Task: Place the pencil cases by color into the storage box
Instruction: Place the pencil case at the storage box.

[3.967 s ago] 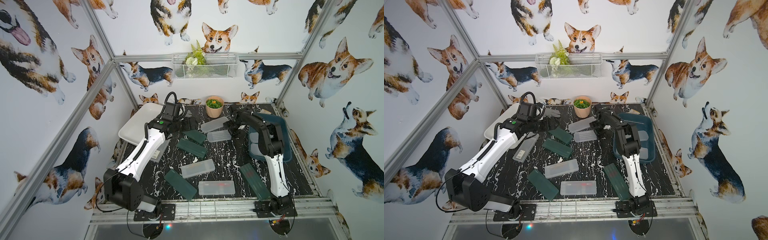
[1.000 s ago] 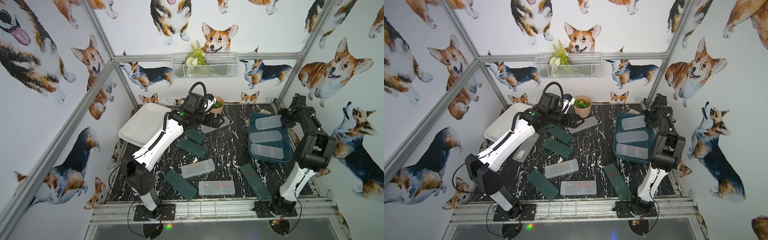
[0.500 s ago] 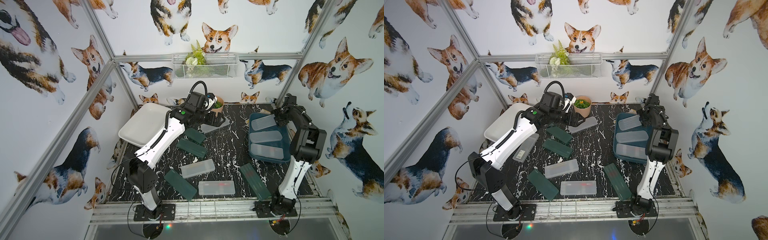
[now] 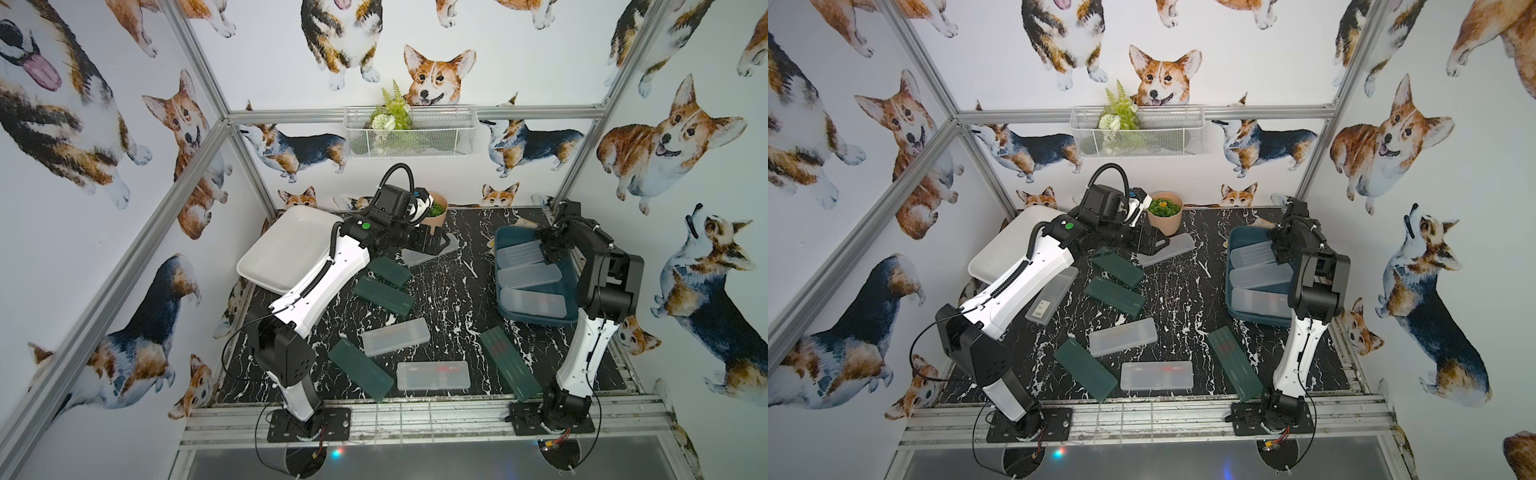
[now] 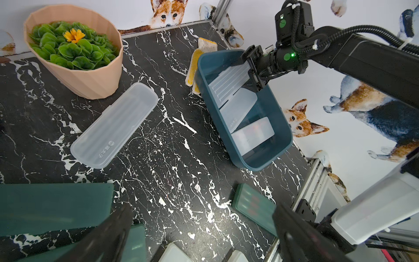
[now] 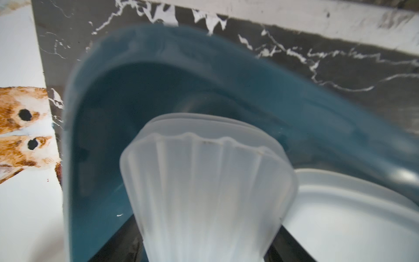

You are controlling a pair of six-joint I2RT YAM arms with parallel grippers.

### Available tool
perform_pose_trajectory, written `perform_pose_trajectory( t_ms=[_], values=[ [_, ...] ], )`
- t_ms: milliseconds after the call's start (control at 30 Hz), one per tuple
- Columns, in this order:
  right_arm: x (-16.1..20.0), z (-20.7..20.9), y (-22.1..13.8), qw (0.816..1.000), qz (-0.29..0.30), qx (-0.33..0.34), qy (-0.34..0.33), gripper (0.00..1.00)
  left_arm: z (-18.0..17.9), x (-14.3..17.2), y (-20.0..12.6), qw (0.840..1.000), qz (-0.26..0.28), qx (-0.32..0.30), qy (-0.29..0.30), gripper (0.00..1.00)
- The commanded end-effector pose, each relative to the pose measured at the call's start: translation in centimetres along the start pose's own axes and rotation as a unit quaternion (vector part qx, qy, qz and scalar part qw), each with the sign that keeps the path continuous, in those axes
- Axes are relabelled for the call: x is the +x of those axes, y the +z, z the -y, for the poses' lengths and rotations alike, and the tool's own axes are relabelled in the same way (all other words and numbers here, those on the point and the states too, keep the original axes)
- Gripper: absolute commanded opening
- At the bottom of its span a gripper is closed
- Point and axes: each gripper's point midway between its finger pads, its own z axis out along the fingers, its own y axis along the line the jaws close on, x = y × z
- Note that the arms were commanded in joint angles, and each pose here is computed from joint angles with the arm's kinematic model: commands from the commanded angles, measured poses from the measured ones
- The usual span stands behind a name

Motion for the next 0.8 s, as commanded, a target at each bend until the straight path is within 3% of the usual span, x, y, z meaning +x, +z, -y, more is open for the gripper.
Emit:
perform_pose_trajectory(
  t_ms=[0,500,767],
  values=[
    [1.3,1.7,0.3,0.999,-0.026,0.033,0.031,0.66,-0.1,-0.1,-0.5,1.000,0.006,0.000,0.002,0.99],
    [5.2,6.4,-0.8,0.985,-0.097,0.109,0.093,0.80,-0.7,0.5,-0.7,1.000,0.009,-0.005,-0.001,0.99],
    [3.5,4.7,-3.7,0.991,-0.069,0.089,0.071,0.92,-1.1,0.3,-0.9,1.000,0.011,-0.012,-0.002,0.99]
  ],
)
